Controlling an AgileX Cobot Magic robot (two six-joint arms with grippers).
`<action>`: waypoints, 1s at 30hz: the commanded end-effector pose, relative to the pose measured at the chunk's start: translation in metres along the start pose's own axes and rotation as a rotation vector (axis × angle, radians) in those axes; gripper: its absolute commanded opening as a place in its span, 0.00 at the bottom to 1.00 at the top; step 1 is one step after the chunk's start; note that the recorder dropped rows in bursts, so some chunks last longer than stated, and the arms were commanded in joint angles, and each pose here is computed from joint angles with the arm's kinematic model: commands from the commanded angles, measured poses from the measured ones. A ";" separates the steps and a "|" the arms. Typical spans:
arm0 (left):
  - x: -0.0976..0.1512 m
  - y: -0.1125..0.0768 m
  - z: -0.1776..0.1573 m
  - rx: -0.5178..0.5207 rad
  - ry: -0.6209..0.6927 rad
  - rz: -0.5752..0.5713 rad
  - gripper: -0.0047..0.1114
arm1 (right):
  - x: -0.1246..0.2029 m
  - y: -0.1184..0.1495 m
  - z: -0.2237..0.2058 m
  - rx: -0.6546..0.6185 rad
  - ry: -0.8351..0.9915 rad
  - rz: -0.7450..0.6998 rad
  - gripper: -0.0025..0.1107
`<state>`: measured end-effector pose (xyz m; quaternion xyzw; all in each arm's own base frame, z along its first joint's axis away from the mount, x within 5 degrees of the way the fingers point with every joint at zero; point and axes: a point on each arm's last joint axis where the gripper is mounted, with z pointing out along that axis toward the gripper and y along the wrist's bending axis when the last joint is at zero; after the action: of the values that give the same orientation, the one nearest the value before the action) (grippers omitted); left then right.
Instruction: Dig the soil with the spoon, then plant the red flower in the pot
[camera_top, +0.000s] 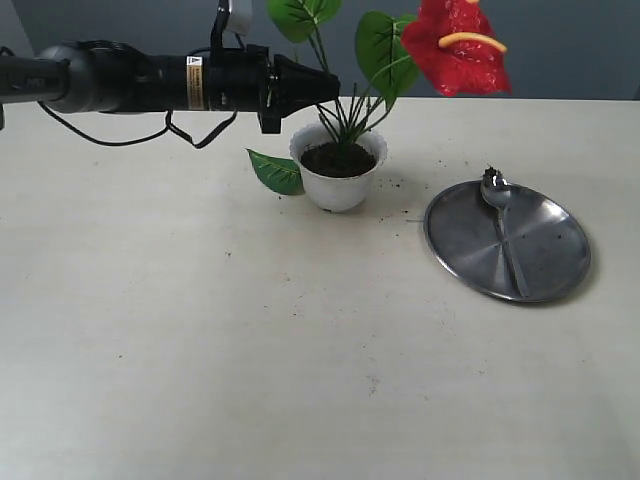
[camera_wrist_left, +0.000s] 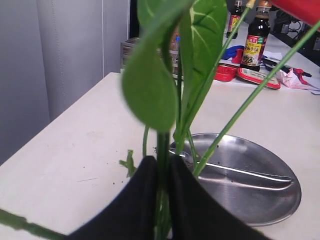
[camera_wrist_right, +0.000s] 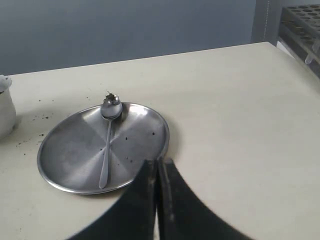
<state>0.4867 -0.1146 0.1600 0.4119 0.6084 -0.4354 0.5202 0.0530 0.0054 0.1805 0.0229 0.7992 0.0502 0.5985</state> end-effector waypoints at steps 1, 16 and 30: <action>0.017 -0.001 0.006 0.006 0.065 -0.014 0.04 | 0.000 0.000 0.000 0.004 -0.013 -0.002 0.02; 0.018 0.005 -0.008 -0.013 0.067 -0.036 0.04 | 0.000 0.000 0.000 0.004 -0.011 -0.002 0.02; 0.018 0.006 -0.011 -0.015 0.075 -0.033 0.04 | 0.000 0.000 0.000 0.004 -0.011 -0.002 0.02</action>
<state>0.4888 -0.1012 0.1599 0.4012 0.6159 -0.4350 0.5200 0.0530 0.0054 0.1805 0.0229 0.7992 0.0502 0.5985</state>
